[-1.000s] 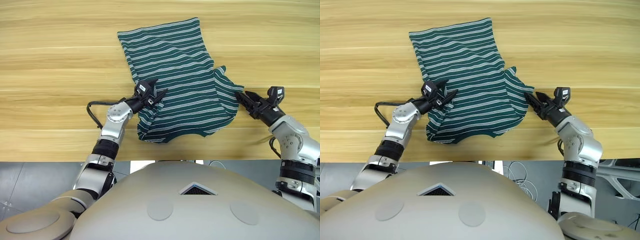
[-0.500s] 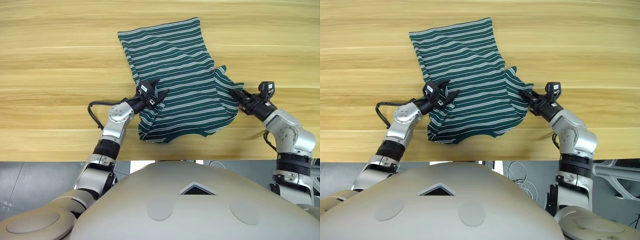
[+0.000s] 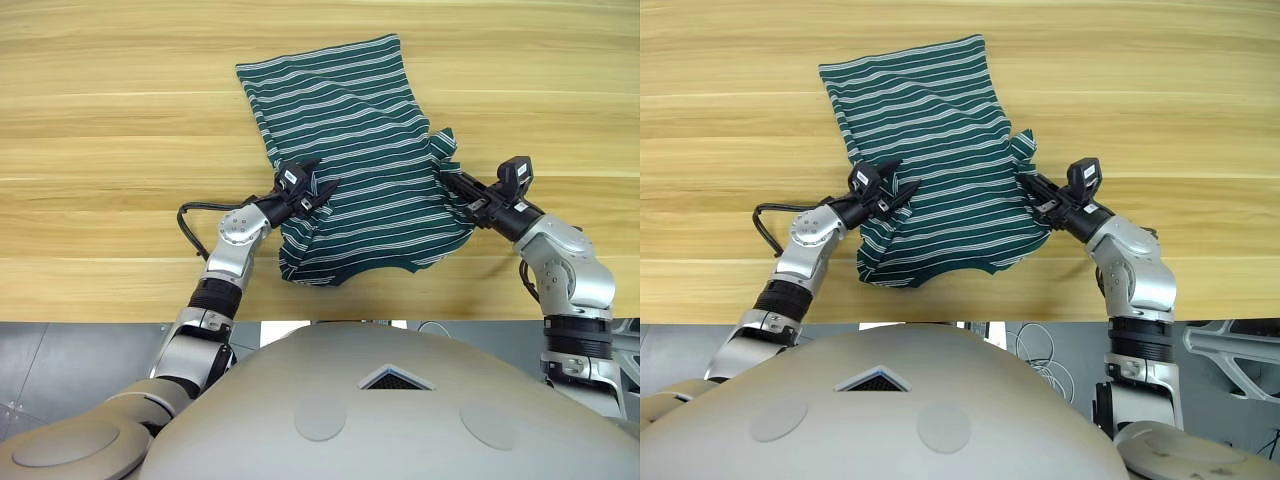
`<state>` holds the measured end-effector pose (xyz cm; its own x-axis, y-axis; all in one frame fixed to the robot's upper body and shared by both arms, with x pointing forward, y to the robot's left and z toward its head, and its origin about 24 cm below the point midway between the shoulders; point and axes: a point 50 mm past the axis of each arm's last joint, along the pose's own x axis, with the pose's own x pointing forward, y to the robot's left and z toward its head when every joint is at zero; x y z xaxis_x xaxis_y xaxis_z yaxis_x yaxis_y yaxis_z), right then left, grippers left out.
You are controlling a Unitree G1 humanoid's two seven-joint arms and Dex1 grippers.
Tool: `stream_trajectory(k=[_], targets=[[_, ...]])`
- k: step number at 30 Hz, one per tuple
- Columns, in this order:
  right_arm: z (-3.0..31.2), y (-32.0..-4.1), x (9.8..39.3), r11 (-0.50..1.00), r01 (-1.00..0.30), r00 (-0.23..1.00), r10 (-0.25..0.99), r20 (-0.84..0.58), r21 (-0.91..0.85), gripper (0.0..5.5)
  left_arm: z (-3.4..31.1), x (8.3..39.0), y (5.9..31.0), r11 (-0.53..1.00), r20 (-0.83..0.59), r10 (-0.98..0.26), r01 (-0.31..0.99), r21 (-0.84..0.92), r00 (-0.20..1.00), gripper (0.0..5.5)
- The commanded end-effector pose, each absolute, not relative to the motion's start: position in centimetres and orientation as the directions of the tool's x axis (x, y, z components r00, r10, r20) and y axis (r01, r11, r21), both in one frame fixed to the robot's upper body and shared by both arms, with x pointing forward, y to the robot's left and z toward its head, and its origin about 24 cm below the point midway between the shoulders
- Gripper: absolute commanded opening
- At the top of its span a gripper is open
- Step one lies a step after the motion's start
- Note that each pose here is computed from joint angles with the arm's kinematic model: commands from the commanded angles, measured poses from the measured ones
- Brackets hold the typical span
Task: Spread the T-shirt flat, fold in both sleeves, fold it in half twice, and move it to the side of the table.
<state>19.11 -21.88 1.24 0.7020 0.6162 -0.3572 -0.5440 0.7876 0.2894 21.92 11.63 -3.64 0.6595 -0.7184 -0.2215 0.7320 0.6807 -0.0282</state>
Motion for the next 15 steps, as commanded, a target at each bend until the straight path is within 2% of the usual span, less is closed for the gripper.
stream_trajectory(k=[1, 7, 12, 15], targets=[[2.2, -20.3, 18.5, 0.718, -0.664, 0.634, 0.688, -0.354, 0.207, 0.02, -4.3, 21.7, 11.5, 0.665, -0.264, -0.726, 0.746, -0.039, 0.635, 2.76], [2.4, -17.6, 17.7, 0.630, -0.766, 0.545, 0.741, -0.393, 0.125, 0.02, -4.4, 22.0, 11.2, 0.655, -0.268, -0.734, 0.755, -0.034, 0.624, 2.76], [0.9, -17.7, 18.0, 0.673, -0.738, 0.577, 0.662, -0.478, 0.041, 0.02, -4.5, 21.8, 10.9, 0.639, -0.271, -0.745, 0.768, -0.029, 0.610, 2.76], [1.6, -17.4, 18.0, 0.670, -0.740, 0.580, 0.682, -0.445, 0.062, 0.61, -4.5, 21.5, 11.1, 0.634, -0.278, -0.746, 0.773, -0.023, 0.605, 2.76]])
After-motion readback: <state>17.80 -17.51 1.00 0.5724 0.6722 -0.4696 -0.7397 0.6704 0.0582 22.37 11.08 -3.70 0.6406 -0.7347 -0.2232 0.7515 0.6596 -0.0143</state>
